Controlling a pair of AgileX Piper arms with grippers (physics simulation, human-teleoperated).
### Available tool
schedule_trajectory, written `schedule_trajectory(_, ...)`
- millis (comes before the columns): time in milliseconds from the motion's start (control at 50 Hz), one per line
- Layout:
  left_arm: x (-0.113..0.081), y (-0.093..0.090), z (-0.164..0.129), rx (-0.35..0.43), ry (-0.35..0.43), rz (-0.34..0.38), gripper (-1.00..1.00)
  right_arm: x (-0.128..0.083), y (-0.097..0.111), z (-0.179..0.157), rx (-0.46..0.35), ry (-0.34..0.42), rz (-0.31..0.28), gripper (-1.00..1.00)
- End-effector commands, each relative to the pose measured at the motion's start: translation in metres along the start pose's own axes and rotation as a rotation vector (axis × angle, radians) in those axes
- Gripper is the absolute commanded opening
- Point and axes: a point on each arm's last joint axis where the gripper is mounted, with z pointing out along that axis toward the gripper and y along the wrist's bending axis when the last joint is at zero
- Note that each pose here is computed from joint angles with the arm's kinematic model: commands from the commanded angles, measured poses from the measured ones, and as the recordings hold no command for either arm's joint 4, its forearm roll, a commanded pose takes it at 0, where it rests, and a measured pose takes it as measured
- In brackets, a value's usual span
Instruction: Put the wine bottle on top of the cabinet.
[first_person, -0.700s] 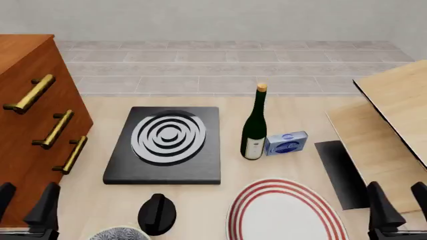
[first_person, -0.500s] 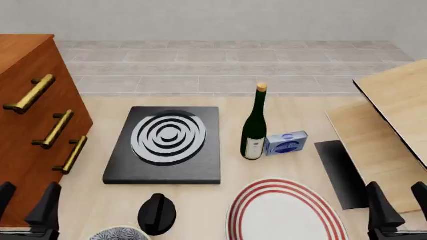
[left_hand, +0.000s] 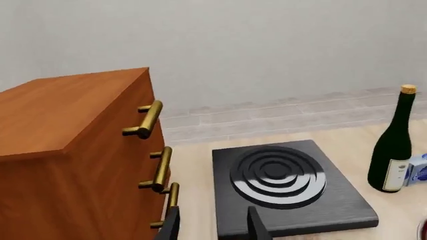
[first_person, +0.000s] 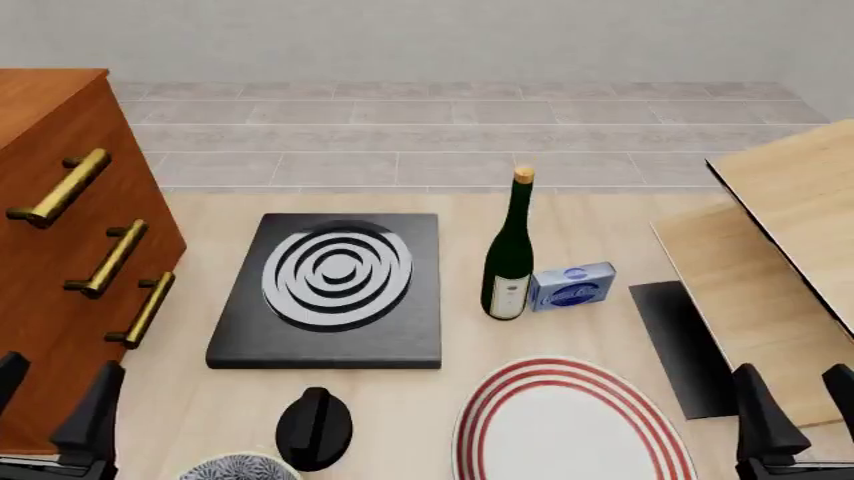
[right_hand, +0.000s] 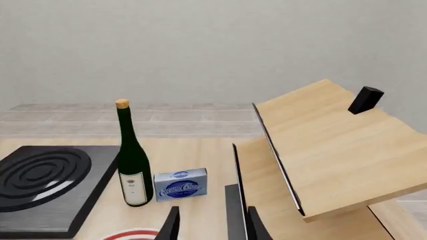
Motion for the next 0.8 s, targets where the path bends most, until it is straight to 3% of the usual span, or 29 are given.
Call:
schedule_trajectory(20,-0.001,-0.004,0.008,0.073,0.014,0.017,1.00,0.000,0.000,0.000,0.000,0.000,0.002,1.00)
schedule_trajectory(460,-0.009,-0.027,0.056,0.243,-0.016,-0.027,1.00,0.000,0.000,0.000,0.000,0.000,-0.003,1.00)
schedule_trajectory(800,0.002,-0.055,0.083,0.377,-0.003,-0.065,1.00,0.000,0.000,0.000,-0.001,0.001,-0.005,1.00)
